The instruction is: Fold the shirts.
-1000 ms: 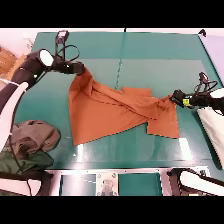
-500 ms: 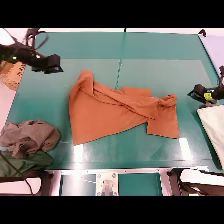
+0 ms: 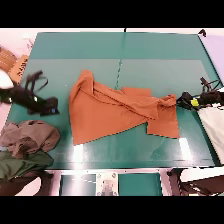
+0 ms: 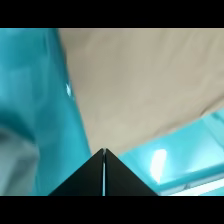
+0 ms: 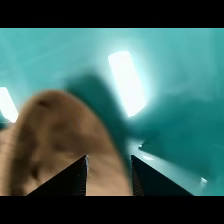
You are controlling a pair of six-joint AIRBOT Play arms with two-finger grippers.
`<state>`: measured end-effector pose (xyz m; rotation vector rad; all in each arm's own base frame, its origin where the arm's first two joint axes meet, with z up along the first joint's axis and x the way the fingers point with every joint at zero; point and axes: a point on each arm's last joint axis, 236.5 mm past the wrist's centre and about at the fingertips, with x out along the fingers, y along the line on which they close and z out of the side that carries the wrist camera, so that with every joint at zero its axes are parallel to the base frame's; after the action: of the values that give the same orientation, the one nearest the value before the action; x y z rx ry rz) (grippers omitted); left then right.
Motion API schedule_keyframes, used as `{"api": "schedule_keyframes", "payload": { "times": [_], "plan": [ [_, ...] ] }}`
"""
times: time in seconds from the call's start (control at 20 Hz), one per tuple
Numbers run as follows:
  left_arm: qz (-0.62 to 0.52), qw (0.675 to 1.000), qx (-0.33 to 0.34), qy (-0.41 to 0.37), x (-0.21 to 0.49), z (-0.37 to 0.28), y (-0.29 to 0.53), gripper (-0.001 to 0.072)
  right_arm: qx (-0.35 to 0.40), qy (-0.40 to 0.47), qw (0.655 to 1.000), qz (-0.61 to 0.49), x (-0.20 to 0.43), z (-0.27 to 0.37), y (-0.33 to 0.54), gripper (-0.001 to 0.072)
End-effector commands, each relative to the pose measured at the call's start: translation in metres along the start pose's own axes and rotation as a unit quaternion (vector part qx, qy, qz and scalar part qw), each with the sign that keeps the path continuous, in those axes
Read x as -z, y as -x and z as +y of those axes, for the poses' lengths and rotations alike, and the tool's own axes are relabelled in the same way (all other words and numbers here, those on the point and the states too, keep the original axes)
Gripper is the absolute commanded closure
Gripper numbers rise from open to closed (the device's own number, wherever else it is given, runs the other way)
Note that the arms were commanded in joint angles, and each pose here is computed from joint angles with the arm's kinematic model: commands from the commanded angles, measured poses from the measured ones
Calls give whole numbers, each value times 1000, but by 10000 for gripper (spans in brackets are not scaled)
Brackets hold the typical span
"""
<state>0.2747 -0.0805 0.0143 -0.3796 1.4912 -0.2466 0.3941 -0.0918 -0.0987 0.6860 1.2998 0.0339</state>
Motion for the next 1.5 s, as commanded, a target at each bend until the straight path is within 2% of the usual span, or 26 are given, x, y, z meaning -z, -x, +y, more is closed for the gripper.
{"api": "schedule_keyframes", "payload": {
  "times": [0.0,0.05,0.1,0.15,0.2,0.5,0.7,0.95,1.0,1.05,1.1,1.15,1.2,1.3,1.45],
  "plan": [
    [29,998,-7,60,56,19,-33,682,-6,7,999,34,11,2,-30,412],
    [38,997,-8,71,65,22,-40,674,-7,7,999,39,11,2,-34,449],
    [43,996,-6,82,70,24,-45,444,-10,6,999,39,11,4,-36,462],
    [44,994,-5,98,73,25,-49,199,-15,4,999,39,10,6,-36,551],
    [43,994,2,105,73,23,-53,197,-19,5,999,39,9,8,-35,693],
    [49,986,49,153,88,14,-83,196,-23,10,999,30,2,7,-20,694],
    [8,971,127,203,90,1,-120,198,-25,10,999,30,2,8,-19,694],
    [-20,964,130,229,93,11,-137,199,-32,6,999,27,1,11,-19,694],
    [-33,963,142,226,86,7,-135,302,-32,6,999,29,2,12,-19,694],
    [-43,962,157,217,81,1,-133,450,-34,6,999,32,4,12,-19,694],
    [-47,961,172,211,78,-5,-130,481,-36,7,999,37,6,13,-19,694],
    [-51,961,181,205,76,-9,-128,658,-38,7,998,42,8,15,-18,694],
    [-54,962,186,192,73,-12,-126,684,-40,8,998,45,10,16,-16,695],
    [-64,965,194,164,60,-21,-113,685,-44,5,998,46,12,23,-5,695],
    [-90,968,220,75,22,-55,-63,685,-46,12,999,13,7,46,36,695]
  ]
}}
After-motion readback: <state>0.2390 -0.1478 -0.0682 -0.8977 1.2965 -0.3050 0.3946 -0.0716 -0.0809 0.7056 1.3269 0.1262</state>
